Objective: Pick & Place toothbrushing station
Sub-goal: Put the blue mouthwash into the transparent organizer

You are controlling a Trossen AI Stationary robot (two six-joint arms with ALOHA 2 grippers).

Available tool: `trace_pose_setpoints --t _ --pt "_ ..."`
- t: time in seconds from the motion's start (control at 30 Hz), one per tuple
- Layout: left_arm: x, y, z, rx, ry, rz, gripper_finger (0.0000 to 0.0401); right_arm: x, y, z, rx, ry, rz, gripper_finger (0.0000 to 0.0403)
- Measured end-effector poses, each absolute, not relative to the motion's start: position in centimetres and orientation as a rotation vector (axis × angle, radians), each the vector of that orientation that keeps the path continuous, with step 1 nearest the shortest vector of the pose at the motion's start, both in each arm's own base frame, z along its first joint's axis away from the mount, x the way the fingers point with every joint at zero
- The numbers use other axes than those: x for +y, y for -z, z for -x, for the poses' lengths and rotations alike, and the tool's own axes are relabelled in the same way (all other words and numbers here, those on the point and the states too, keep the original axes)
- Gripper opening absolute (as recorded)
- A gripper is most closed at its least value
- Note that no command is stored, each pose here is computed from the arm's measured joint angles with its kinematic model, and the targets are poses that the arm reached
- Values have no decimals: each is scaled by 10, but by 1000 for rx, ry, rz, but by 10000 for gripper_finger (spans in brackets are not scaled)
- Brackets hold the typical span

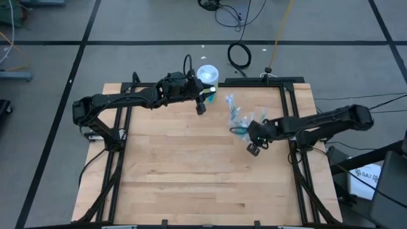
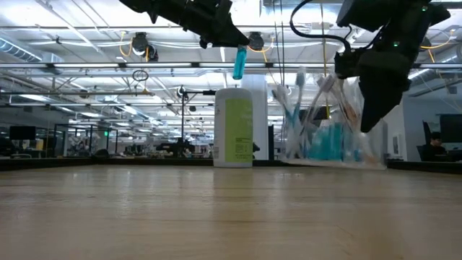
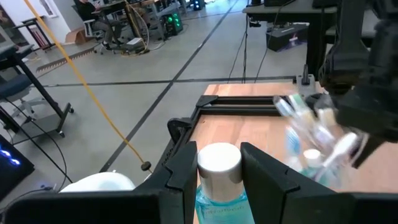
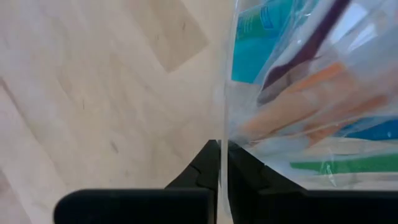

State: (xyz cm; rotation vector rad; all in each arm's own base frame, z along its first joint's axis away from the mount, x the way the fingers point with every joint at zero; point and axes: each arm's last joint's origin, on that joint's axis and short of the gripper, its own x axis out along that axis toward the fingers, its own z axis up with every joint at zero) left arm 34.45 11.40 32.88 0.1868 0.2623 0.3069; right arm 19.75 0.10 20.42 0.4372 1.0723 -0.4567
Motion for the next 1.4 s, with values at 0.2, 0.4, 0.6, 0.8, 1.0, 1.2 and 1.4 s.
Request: trace_pose_setpoints --t 0.2,0.4,0.6,0.8,1.0,1.2,1.4 --pt "114 -329 -344 261 -308 -176 104 15 -191 -207 1128 424 -385 5" --pt "114 -329 -344 260 -309 -163 104 16 -190 -208 1126 435 -369 11" --pt "114 -329 -344 260 -309 -163 104 15 -193 -206 1113 420 -351 46" --pt "111 -329 -345 251 -230 -154 104 15 -194 -206 1115 411 -345 85" --pt "96 -327 -349 243 -26 -129 104 15 -206 -198 1066 384 -339 115" --pt "67 -321 -353 296 107 -116 104 13 -226 -185 949 357 -361 125" --pt "34 -307 -370 298 200 -132 104 9 -241 -175 832 395 -296 123"
